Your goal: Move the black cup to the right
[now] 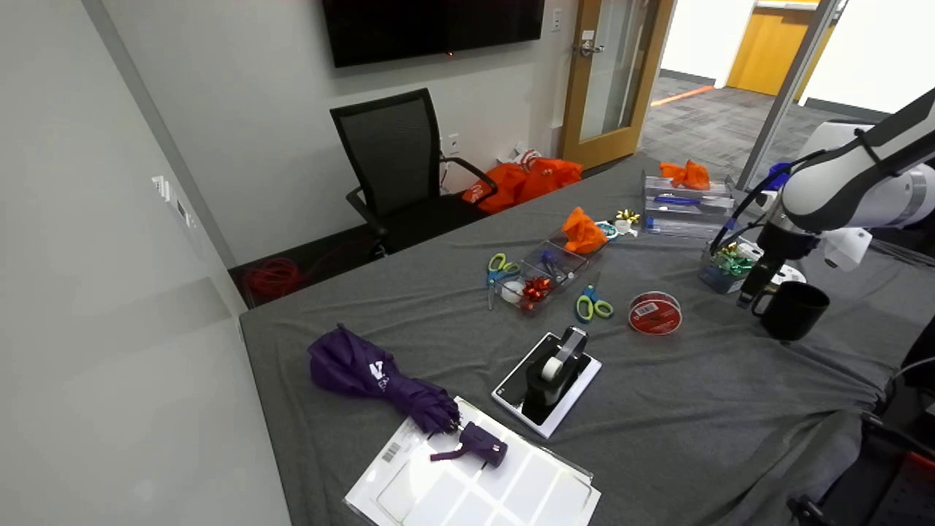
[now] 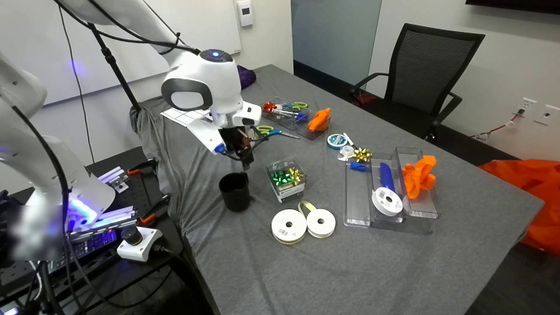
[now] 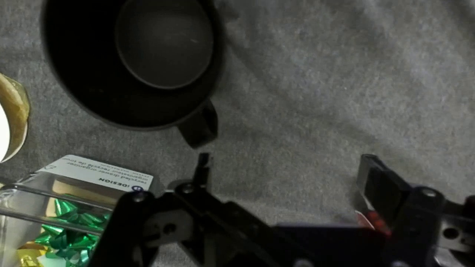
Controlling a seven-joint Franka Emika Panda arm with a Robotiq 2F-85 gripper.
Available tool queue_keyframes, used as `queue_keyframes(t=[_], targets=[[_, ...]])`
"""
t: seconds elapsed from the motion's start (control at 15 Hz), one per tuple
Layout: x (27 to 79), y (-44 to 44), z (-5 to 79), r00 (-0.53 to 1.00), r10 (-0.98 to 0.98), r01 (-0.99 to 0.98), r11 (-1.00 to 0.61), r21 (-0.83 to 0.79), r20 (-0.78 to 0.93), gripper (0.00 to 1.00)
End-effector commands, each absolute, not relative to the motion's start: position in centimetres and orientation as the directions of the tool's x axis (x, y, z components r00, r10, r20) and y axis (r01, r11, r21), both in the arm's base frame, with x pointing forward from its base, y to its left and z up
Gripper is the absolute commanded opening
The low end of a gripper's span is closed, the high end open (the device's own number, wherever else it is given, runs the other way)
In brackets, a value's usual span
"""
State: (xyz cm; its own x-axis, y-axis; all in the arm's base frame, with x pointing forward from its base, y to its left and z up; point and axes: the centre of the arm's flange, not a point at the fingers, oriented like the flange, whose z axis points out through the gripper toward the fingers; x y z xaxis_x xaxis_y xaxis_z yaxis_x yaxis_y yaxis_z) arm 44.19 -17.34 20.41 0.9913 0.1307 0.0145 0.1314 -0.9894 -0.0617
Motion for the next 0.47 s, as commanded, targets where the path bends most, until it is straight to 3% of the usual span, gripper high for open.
queue_keyframes(t=[0.0, 0.4], targets=[[43.6, -13.2, 22.9, 0.997, -0.071, -0.07, -0.996, -0.05, 0.019, 1.0], [43.9, -7.7, 23.9, 0.907, -0.421, -0.421, -0.906, -0.036, 0.011, 1.0]])
